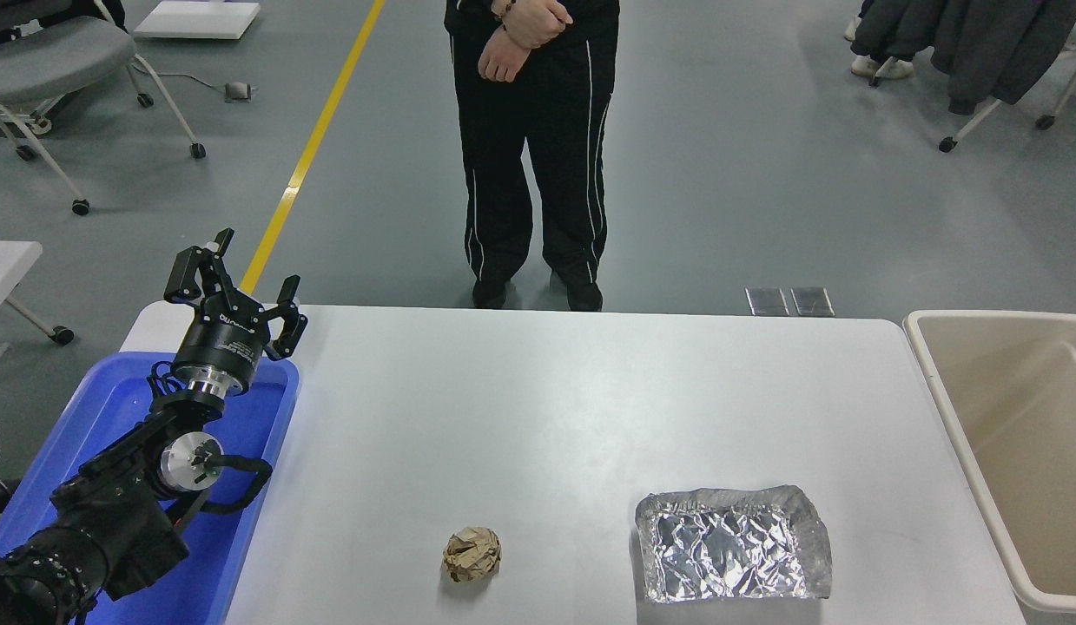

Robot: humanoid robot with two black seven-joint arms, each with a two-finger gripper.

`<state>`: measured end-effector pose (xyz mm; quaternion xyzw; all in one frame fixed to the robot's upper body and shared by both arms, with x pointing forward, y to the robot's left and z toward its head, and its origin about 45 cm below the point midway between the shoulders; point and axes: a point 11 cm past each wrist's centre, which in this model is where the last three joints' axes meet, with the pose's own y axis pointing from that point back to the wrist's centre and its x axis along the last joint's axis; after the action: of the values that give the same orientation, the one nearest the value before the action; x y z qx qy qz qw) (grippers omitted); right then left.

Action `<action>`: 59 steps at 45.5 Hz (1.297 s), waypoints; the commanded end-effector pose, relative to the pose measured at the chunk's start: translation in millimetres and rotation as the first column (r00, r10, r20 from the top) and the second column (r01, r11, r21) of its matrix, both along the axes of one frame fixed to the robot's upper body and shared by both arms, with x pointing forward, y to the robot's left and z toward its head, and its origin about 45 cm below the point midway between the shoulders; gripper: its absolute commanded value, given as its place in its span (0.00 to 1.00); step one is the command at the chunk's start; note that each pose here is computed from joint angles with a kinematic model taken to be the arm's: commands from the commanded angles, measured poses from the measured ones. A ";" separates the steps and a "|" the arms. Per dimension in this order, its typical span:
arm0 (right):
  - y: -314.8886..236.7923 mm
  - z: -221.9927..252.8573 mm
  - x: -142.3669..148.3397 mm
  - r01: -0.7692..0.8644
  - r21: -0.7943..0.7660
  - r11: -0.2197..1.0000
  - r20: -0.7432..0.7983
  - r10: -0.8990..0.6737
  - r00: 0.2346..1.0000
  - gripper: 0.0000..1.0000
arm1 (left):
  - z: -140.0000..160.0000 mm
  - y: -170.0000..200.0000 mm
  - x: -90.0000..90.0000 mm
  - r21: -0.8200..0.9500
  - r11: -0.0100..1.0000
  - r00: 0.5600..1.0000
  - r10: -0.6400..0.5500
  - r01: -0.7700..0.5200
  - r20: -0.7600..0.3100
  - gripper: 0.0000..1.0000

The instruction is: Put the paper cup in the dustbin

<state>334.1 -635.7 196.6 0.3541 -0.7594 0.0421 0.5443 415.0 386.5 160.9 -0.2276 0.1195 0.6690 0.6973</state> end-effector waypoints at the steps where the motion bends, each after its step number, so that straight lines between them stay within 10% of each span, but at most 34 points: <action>1: 14.0 -45.9 -21.1 0.005 0.025 1.000 -0.079 -0.003 0.997 0.00 | 0.0 0.0 0.0 0.000 1.000 1.000 0.000 0.000 0.000 1.00; 39: 71.4 -107.7 -20.2 -0.056 0.131 0.990 -0.141 0.074 0.987 0.00 | 0.0 0.0 0.0 0.000 1.000 1.000 0.000 0.000 0.000 1.00; 51: 66.0 -88.8 -9.3 -0.050 0.041 0.998 -0.085 0.053 0.995 0.92 | 0.0 0.0 0.0 0.000 1.000 1.000 0.000 0.000 0.000 1.00; 59: 73.0 -65.0 19.7 -0.067 0.059 0.996 -0.013 0.068 0.998 0.99 | -0.2 -0.2 0.0 0.001 1.000 1.000 -0.001 0.001 -0.001 1.00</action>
<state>327.4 -567.0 106.6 0.3958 -0.7246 0.0163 0.5639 415.0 386.6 161.0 -0.2277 0.1195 0.6690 0.6973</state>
